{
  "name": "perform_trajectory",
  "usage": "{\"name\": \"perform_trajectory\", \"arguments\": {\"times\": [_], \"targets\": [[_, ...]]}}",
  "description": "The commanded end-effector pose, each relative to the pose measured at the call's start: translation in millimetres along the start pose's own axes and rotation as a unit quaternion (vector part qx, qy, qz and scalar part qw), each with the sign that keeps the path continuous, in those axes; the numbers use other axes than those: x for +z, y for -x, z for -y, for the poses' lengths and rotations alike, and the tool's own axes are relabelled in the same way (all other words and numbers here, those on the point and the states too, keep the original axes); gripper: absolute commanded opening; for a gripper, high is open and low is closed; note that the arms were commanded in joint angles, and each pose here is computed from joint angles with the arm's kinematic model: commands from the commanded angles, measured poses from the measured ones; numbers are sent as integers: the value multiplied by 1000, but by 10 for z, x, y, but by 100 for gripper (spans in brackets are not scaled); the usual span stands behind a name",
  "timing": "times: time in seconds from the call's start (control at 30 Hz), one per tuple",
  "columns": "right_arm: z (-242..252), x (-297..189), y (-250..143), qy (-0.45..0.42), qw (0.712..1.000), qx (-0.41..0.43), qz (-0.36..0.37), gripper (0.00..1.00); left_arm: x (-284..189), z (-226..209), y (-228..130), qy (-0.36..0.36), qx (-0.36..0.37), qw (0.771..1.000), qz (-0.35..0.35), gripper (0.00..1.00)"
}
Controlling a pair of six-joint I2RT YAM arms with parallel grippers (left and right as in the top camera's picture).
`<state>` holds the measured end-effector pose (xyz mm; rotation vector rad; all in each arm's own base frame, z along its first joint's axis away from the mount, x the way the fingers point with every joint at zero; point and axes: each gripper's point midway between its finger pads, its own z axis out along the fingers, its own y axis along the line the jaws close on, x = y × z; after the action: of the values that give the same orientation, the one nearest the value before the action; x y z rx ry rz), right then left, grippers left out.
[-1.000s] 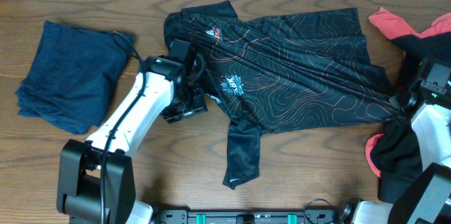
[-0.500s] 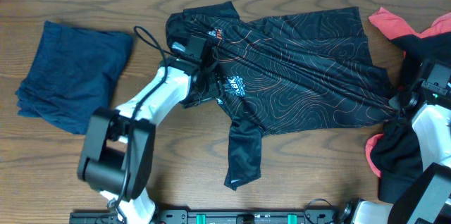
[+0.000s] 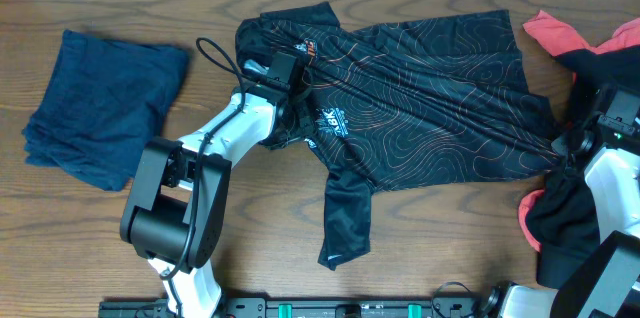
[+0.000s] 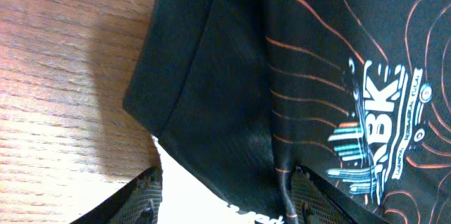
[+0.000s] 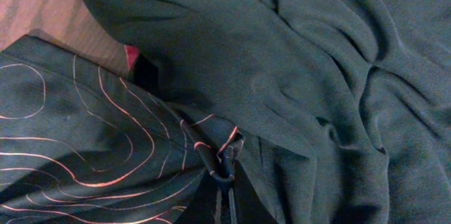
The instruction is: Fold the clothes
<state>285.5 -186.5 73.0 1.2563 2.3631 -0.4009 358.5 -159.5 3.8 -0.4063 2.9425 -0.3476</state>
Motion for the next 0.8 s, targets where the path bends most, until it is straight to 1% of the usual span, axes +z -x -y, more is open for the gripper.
{"name": "perform_trajectory", "arguments": {"times": [0.0, 0.1, 0.17, 0.33, 0.37, 0.4, 0.47, 0.53, 0.6, 0.77], "targets": [[12, -42, 97, -2, 1000, -2, 11, 1, 114, -122, 21, 28, -20, 999, 5, 56], [15, -42, 91, -2, 1000, -2, 10, 1, 114, -131, 8, 30, -20, 999, 2, 40], [15, -42, 91, -2, 1000, -4, 10, 1, 112, -148, -5, 33, -21, 999, -1, 35], [15, -42, 91, -2, 1000, -4, 10, 1, 109, -165, 29, 31, -29, 999, 2, 35], [15, -42, 91, -2, 1000, -4, 10, 1, 108, -165, 37, 30, -29, 999, 4, 29], [15, -42, 92, -2, 1000, -4, 10, 1, 109, -163, 41, 30, -29, 999, 4, 26], [15, -42, 92, -2, 1000, -4, 10, 1, 109, -141, 70, 25, -29, 999, 10, 25], [15, -42, 92, -2, 1000, -4, 10, 1, 110, -134, 79, 24, -28, 999, 12, 19], [15, -42, 92, -2, 1000, -4, 10, 1, 110, -128, 89, 23, -28, 999, 14, 6], [15, -42, 92, -2, 1000, -4, 10, 1, 96, -221, 184, 42, -32, 998, 35, 6]]}}
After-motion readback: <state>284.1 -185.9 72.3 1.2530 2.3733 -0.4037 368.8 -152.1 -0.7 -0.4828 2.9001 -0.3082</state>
